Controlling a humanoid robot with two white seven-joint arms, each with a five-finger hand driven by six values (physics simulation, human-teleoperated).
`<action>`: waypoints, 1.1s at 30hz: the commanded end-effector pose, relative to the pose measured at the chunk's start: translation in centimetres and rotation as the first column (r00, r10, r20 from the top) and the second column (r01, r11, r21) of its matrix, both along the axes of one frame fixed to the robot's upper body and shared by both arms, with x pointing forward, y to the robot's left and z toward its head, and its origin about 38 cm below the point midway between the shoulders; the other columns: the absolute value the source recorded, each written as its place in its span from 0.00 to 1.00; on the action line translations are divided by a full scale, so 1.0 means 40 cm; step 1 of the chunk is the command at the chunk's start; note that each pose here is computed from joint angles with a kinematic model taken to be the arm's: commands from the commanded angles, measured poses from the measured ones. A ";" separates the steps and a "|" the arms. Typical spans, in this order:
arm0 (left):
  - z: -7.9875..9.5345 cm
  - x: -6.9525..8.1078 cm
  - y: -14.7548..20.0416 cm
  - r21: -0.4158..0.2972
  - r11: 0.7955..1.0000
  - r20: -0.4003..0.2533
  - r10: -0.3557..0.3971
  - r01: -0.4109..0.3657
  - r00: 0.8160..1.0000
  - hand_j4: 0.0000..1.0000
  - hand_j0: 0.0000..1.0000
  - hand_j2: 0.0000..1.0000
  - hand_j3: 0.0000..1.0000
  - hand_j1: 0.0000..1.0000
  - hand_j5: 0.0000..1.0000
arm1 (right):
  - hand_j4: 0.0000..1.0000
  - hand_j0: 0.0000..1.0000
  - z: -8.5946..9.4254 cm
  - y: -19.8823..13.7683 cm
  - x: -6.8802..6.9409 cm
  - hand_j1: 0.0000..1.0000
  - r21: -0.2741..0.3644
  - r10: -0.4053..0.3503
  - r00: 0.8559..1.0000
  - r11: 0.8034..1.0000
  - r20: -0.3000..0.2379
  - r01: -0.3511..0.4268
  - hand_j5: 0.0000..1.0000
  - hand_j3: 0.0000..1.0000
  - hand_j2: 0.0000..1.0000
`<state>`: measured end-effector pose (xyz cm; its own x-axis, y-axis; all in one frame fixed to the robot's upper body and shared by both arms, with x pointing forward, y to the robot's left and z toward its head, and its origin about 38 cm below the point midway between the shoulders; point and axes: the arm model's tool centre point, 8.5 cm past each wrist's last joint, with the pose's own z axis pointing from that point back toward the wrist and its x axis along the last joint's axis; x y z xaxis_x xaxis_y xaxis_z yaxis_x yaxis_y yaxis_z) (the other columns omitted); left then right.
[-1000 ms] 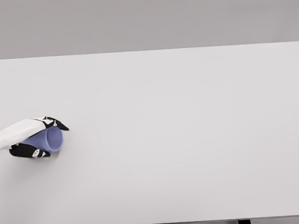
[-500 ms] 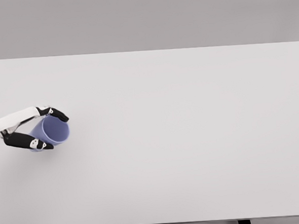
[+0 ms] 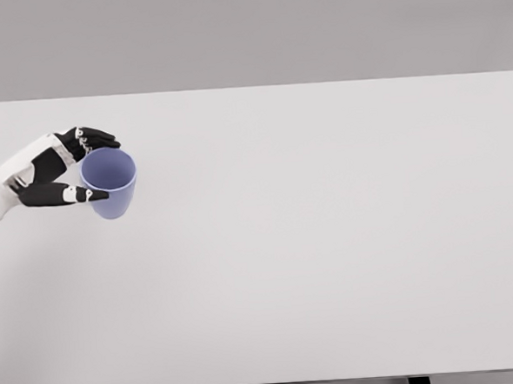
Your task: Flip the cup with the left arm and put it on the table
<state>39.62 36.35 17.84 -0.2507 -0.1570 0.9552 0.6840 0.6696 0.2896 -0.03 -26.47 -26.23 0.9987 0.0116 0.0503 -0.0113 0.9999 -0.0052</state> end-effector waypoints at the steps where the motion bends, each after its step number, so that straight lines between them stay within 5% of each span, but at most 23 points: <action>1: -0.036 0.004 -0.022 -0.045 0.999 -0.022 0.000 -0.001 1.000 0.72 0.72 0.72 0.72 0.72 0.72 | 1.00 1.00 0.000 0.000 0.000 1.00 0.000 -0.001 1.000 1.000 0.000 0.001 1.00 1.00 1.00; 8: -0.048 0.001 -0.035 -0.041 0.999 -0.031 -0.013 0.011 0.999 0.75 0.75 0.75 0.75 0.75 0.75 | 1.00 1.00 0.000 0.000 0.000 1.00 0.000 -0.001 1.000 1.000 0.000 0.001 1.00 1.00 1.00; 14: -0.060 -0.003 -0.043 -0.033 0.999 -0.045 -0.023 0.022 0.999 1.00 1.00 1.00 1.00 1.00 1.00 | 1.00 1.00 0.000 0.000 0.000 1.00 0.000 0.001 1.000 1.000 0.001 -0.001 1.00 1.00 1.00; 33: -0.045 -0.003 -0.054 -0.043 0.998 -0.029 -0.037 0.036 0.999 1.00 1.00 1.00 1.00 1.00 1.00 | 1.00 1.00 0.000 0.000 0.001 1.00 0.000 0.001 1.000 1.000 0.001 -0.001 1.00 1.00 1.00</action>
